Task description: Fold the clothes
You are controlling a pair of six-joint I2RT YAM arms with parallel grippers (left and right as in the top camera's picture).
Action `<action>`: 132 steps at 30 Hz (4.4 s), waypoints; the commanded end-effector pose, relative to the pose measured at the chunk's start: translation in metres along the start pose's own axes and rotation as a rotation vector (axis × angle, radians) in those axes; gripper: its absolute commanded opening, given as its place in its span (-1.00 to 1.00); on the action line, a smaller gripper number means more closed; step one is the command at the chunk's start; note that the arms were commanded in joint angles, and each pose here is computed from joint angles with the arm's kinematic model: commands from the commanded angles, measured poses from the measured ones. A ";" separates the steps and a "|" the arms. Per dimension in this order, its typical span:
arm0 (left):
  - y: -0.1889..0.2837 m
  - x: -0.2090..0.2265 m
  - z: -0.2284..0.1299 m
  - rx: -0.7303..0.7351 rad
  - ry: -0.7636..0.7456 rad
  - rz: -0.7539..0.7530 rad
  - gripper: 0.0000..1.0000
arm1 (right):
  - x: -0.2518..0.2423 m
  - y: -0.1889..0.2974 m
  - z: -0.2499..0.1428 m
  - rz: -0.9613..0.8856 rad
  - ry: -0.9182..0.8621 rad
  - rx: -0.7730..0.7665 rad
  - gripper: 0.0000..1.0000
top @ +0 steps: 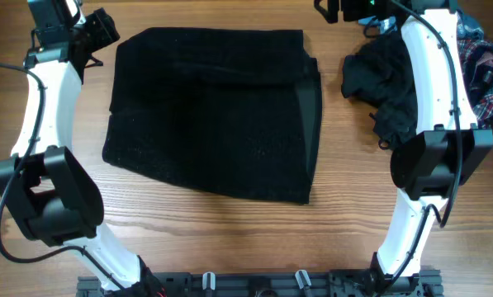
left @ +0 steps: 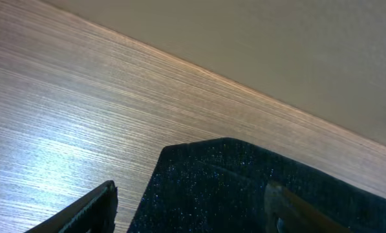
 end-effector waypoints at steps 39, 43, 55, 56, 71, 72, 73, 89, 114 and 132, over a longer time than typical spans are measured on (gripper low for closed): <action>0.001 -0.020 -0.002 -0.001 -0.051 -0.010 1.00 | 0.006 -0.173 -0.086 0.240 -0.313 0.155 0.72; 0.001 -0.020 -0.003 0.003 -0.051 -0.009 0.99 | 0.004 -0.182 -0.090 0.243 -0.360 0.152 0.49; 0.001 -0.020 -0.003 0.006 -0.051 -0.008 0.99 | 0.004 -0.185 -0.092 0.235 -0.358 0.156 0.04; 0.001 -0.020 -0.003 0.006 -0.051 -0.008 0.99 | 0.004 -0.185 -0.093 0.228 -0.359 0.159 0.05; 0.001 -0.019 -0.005 0.012 -0.050 -0.005 0.99 | 0.013 -0.195 -0.100 0.187 -0.338 0.196 -0.56; 0.001 -0.019 -0.005 0.012 -0.050 -0.005 1.00 | 0.012 -0.195 -0.100 0.184 -0.338 0.196 -0.69; 0.001 -0.019 -0.005 0.012 -0.050 -0.005 1.00 | 0.011 -0.195 -0.099 0.178 -0.336 0.194 -0.75; 0.001 -0.019 -0.005 0.012 -0.050 -0.005 1.00 | -0.018 -0.184 -0.054 0.152 -0.274 -0.033 -0.92; 0.004 -0.017 -0.006 0.024 -0.047 0.001 1.00 | -0.050 -0.153 -0.032 0.131 -0.267 -0.139 0.99; 0.082 -0.011 -0.044 0.281 -0.065 0.083 1.00 | 0.012 -0.001 -0.064 0.054 -0.339 0.326 1.00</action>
Point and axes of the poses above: each gripper's point midway between its finger pads, its own y axis back along the fingers, its own x axis along the line the jaws close on, z = x × y, the point moved 5 cm from there along y, back along the fingers, and after that the axes turned 7 degrees about y, right-handed, at the moved point
